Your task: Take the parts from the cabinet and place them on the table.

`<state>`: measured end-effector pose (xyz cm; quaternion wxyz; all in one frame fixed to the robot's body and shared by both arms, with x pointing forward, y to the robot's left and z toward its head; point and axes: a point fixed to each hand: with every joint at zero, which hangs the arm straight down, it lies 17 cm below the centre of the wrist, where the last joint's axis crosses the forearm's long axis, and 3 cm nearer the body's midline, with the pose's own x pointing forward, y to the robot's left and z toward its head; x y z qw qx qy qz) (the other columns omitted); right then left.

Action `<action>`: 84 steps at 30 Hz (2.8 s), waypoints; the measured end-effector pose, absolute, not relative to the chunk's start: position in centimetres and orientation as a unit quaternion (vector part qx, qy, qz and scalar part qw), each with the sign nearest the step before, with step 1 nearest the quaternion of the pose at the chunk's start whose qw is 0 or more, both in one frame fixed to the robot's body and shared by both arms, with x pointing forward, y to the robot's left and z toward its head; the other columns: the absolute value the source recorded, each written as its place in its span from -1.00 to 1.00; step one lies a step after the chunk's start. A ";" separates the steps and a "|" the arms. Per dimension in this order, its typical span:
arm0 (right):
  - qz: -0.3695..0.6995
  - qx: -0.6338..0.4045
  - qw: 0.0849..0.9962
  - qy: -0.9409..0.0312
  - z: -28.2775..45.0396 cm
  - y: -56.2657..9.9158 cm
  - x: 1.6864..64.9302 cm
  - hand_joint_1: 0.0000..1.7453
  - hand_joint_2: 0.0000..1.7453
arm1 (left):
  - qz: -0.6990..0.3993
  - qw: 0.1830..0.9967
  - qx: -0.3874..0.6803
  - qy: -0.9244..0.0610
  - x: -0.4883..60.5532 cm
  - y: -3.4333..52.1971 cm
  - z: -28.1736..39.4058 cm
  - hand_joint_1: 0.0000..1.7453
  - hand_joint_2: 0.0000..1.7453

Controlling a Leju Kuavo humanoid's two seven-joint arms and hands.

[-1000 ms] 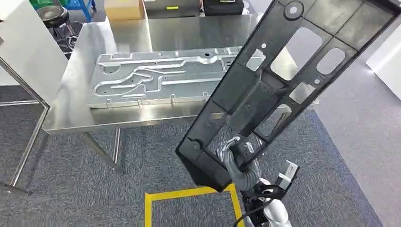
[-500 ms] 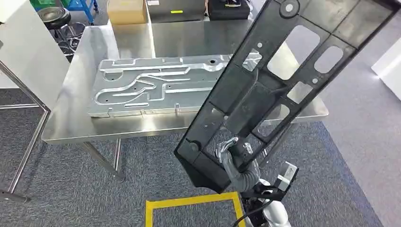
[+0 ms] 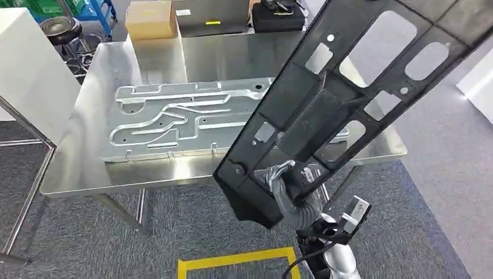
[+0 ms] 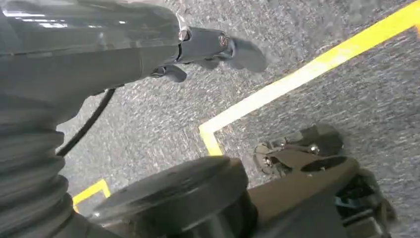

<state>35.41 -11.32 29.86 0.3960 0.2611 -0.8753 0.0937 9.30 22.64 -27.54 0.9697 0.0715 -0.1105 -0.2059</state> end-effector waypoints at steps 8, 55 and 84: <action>0.279 -0.201 0.320 -0.883 39.2 -15.7 50.2 1.00 1.00 | -0.222 0.966 0.068 -0.115 9.7 22.3 -27.4 -1.00 1.00; 0.479 -0.571 0.425 -0.513 36.7 -37.1 68.3 -1.00 -1.00 | -0.168 0.978 0.070 -0.105 8.6 22.6 -27.6 -1.00 -1.00; 0.054 -0.639 0.530 -0.555 6.6 -53.4 28.3 -1.00 -1.00 | -0.132 0.986 0.067 -0.082 7.5 21.8 -27.7 -1.00 -1.00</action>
